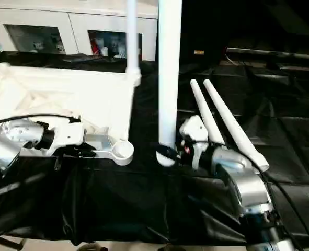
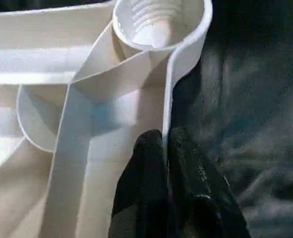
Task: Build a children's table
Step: Insert table leg to table base
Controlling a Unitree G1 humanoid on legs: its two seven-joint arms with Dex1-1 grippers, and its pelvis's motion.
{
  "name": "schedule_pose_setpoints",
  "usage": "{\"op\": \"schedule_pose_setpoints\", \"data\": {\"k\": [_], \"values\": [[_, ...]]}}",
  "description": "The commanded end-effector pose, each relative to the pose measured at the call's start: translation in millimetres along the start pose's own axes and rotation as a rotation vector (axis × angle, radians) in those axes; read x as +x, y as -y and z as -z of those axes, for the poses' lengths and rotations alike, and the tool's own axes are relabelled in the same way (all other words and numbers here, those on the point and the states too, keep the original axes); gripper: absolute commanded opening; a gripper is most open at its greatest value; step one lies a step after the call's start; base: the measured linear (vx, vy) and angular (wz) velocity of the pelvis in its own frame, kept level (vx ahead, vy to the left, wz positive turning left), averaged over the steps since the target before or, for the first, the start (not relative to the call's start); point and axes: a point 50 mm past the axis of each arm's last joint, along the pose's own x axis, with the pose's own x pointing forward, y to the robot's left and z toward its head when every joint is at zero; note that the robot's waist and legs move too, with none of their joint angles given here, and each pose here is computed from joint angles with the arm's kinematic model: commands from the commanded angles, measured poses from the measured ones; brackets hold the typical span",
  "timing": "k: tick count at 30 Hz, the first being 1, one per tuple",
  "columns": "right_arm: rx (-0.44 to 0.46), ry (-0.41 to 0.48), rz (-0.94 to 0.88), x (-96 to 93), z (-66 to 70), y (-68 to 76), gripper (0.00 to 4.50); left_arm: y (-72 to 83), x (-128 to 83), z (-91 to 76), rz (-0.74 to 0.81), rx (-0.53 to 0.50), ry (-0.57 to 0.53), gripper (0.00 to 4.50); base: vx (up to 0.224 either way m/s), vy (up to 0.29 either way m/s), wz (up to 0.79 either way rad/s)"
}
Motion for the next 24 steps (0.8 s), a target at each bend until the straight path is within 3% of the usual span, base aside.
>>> {"op": "schedule_pose_setpoints", "data": {"k": [1,11,17,20,24], "values": [[0.0,0.028,0.005,0.7,-5.6,1.5,1.91,2.8,9.0,-0.1,-0.042,-0.081,0.092,0.01,0.0,0.0,0.0],[0.039,0.033,0.013,5.0,-0.7,-2.7,1.91,-2.4,46.3,-3.8,-0.417,-0.212,0.286,0.01,0.0,0.0,0.0],[0.046,0.037,0.018,4.7,-0.5,-3.6,1.91,-21.4,41.9,-12.0,-0.656,-0.26,0.378,0.01,0.0,0.0,0.0],[0.047,0.034,0.019,3.8,0.8,-4.4,1.91,-21.8,42.5,-12.0,-0.635,-0.251,0.366,0.01,0.0,0.0,0.0],[0.051,0.029,0.019,3.5,1.9,-6.1,1.91,-3.8,52.4,-0.4,-0.385,-0.136,0.195,0.01,0.0,0.0,0.0]]}}
